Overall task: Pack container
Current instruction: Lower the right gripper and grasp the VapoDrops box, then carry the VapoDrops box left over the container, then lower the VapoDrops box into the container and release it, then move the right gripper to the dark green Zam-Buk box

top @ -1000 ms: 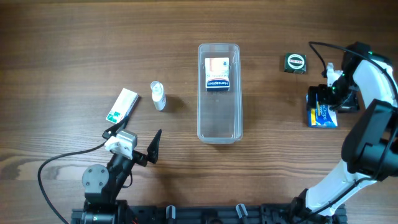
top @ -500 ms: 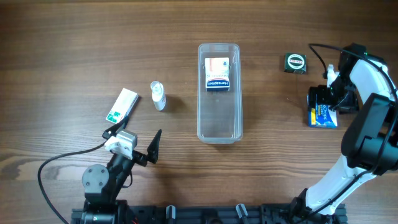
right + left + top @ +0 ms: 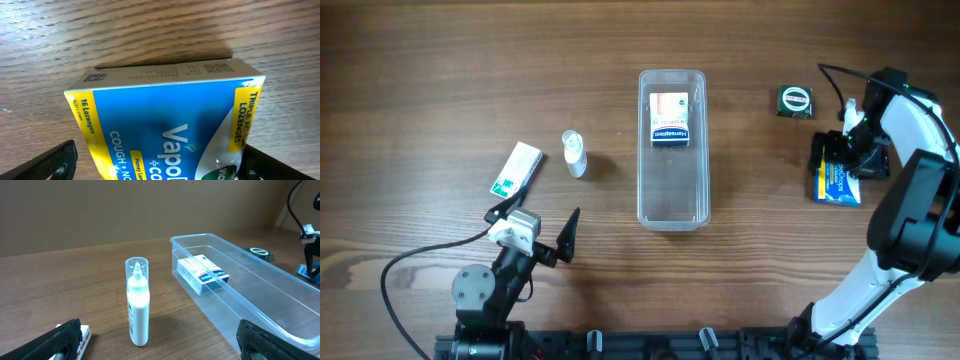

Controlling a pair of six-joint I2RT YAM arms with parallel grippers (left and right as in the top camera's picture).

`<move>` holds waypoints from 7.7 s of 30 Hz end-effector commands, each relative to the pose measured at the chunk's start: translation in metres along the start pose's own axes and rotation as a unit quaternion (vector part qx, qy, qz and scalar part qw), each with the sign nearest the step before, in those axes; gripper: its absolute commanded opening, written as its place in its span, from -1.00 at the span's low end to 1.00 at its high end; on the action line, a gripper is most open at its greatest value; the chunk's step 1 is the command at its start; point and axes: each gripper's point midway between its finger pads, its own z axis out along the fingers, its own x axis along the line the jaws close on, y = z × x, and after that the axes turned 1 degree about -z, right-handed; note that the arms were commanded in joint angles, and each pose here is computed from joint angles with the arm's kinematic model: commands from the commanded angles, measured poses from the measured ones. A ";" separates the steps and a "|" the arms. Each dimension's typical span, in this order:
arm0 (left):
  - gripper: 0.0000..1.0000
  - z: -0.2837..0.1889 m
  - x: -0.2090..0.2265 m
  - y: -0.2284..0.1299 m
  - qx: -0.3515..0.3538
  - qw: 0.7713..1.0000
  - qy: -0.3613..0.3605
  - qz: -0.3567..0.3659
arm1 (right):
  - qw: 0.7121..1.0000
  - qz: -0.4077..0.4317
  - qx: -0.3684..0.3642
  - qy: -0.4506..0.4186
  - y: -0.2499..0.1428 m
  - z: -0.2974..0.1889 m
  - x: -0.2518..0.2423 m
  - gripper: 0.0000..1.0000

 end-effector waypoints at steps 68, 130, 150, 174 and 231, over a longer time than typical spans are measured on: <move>0.99 0.000 0.002 -0.002 0.004 1.000 0.006 0.002 | 0.976 0.029 -0.044 0.211 0.034 -0.110 0.117 0.46; 1.00 0.000 0.002 -0.002 0.004 1.000 0.006 0.002 | 0.978 -0.084 -0.164 0.101 0.058 -0.083 0.356 0.59; 0.99 0.000 0.002 -0.002 0.004 1.000 0.006 0.002 | 0.980 -0.099 -0.155 0.081 0.053 -0.080 0.349 0.71; 0.99 0.000 0.002 -0.002 0.004 1.000 0.006 0.002 | 0.973 -0.134 -0.166 0.093 0.020 -0.112 0.358 -0.70; 1.00 0.000 0.002 -0.002 0.004 1.000 0.006 0.002 | 0.962 -0.064 -0.265 -0.009 0.091 -0.201 0.129 1.00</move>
